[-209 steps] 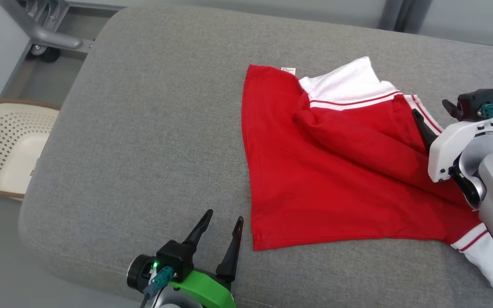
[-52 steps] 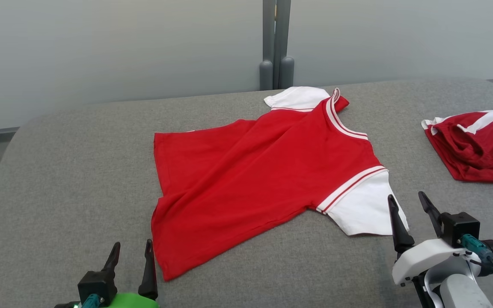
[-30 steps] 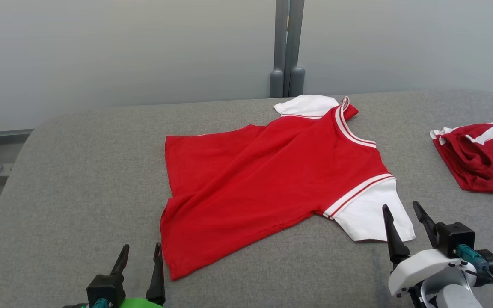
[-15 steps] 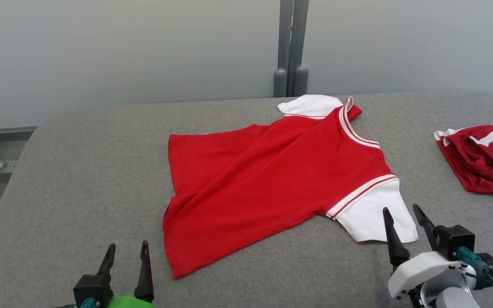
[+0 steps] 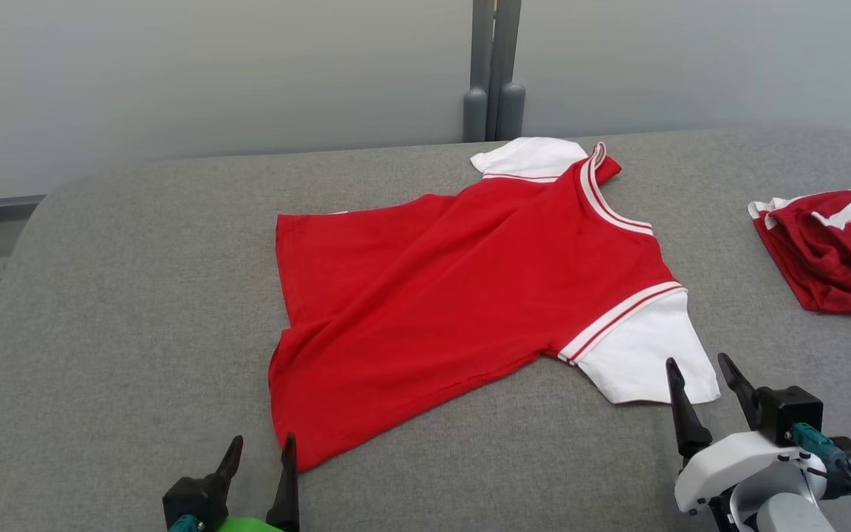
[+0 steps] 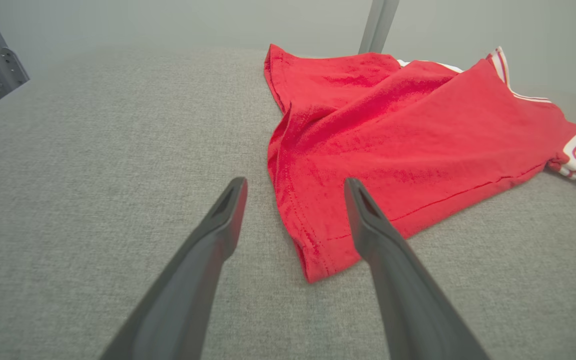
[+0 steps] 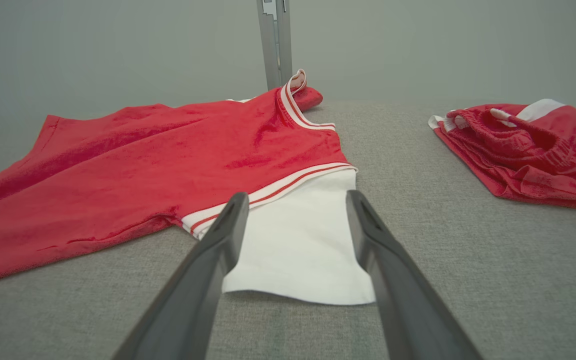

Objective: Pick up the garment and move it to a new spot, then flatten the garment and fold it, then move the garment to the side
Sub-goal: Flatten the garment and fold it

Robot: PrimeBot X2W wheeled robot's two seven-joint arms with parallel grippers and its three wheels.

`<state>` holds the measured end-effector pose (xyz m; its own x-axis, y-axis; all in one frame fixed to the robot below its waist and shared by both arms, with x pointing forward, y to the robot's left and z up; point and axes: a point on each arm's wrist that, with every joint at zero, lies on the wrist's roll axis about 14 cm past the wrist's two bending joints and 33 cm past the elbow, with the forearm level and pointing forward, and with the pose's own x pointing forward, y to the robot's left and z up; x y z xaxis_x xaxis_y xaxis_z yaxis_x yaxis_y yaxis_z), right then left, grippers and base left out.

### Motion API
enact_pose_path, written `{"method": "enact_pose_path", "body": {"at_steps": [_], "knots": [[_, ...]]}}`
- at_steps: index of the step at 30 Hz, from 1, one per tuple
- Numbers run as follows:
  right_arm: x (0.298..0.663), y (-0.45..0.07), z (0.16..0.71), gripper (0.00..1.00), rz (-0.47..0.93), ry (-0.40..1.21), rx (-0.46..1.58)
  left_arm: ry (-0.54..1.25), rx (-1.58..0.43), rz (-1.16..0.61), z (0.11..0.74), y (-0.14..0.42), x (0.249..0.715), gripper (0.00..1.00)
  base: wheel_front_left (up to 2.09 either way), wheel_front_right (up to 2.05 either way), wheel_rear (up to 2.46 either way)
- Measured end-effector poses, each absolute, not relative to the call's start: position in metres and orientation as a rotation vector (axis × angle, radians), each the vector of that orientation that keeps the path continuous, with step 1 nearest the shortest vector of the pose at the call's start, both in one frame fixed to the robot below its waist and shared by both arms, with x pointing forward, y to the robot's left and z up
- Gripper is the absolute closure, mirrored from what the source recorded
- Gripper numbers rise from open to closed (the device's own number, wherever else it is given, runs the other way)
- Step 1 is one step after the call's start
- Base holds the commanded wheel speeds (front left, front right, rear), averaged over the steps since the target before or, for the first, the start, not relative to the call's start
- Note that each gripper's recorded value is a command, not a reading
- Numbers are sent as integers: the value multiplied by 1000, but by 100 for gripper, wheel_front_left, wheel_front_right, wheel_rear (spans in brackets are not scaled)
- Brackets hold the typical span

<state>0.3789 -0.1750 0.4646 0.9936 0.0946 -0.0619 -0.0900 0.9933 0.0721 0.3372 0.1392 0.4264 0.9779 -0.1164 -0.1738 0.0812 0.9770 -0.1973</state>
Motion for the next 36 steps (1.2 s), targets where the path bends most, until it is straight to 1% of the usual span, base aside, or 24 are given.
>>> {"method": "enact_pose_path", "body": {"at_steps": [4,12,26,27,28,29,30,32,34,35,36], "knots": [[379,-183,454,0,77,96,64,265,-220,-122,405,128,335,0,0,0,0],[383,-201,445,0,39,125,52,367,-283,-145,378,114,339,0,0,0,0],[386,-208,439,0,18,141,54,418,-326,-150,365,107,344,0,0,0,0],[387,-208,439,0,18,141,55,416,-327,-154,366,106,345,3,0,0,0],[387,-208,439,0,18,141,55,412,-328,-157,366,106,347,18,0,0,0],[387,-208,439,0,17,141,55,411,-329,-160,367,105,347,32,0,0,0],[387,-208,439,0,16,141,55,410,-330,-166,367,104,347,49,0,0,0],[388,-208,439,0,15,139,57,402,-333,-174,370,102,349,64,0,0,0],[388,-209,440,0,13,138,60,387,-333,-182,374,101,351,89,0,0,0],[388,-209,440,0,12,137,60,385,-332,-184,374,100,351,98,0,0,0],[388,-209,440,0,12,137,60,384,-329,-186,375,100,351,100,0,0,0]]}}
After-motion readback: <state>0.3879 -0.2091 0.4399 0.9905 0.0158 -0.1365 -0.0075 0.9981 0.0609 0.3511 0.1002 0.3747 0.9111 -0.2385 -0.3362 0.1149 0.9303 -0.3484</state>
